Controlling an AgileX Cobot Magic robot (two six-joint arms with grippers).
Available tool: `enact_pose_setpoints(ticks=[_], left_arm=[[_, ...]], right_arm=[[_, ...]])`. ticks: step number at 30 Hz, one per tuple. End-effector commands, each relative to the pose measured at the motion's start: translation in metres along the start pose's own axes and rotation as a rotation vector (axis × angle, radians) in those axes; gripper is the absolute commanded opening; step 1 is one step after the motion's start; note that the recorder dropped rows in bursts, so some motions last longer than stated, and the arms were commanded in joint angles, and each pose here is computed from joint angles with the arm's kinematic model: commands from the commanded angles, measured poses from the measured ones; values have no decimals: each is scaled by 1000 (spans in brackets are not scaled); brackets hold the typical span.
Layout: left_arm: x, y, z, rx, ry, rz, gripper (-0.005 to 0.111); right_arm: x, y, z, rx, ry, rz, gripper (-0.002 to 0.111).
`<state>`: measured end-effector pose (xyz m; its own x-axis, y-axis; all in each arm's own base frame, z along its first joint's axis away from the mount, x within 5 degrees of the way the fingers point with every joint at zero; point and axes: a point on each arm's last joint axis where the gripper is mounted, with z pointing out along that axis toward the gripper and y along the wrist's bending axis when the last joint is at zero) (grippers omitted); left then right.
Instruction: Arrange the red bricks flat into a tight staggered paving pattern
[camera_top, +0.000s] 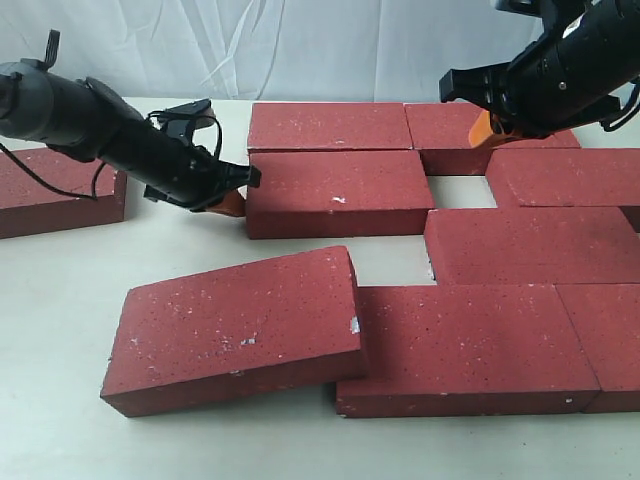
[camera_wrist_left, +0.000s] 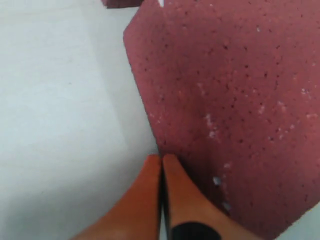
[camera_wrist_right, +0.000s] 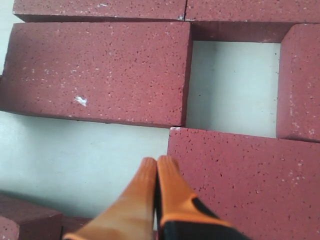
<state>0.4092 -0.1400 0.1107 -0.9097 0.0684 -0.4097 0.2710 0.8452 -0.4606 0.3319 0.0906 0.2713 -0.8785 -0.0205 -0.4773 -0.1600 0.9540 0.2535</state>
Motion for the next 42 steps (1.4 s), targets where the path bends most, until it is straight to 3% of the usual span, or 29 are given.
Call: enact_pose_setpoints(ticks=[1, 11, 16, 21, 25, 31, 42], left_arm=[[-1, -5, 3, 45, -14, 20, 0], [0, 2, 0, 31, 1, 50, 0], [-6, 7, -15, 1, -15, -15, 0], [-6, -9, -8, 20, -42, -18, 0], [-7, -21, -1, -12, -85, 59, 0], [-24, -46, 1, -14, -189, 91, 0], [-12, -60, 34, 27, -137, 69, 0]], right_arm=[[0, -2, -1, 2, -10, 2, -1], [0, -1, -1, 0, -10, 3, -1], [0, -1, -1, 0, -8, 3, -1], [0, -1, -1, -1, -4, 5, -1], [0, -1, -1, -1, -11, 5, -1], [-1, -1, -1, -1, -13, 5, -1], [-1, -1, -1, -1, -13, 5, -1]])
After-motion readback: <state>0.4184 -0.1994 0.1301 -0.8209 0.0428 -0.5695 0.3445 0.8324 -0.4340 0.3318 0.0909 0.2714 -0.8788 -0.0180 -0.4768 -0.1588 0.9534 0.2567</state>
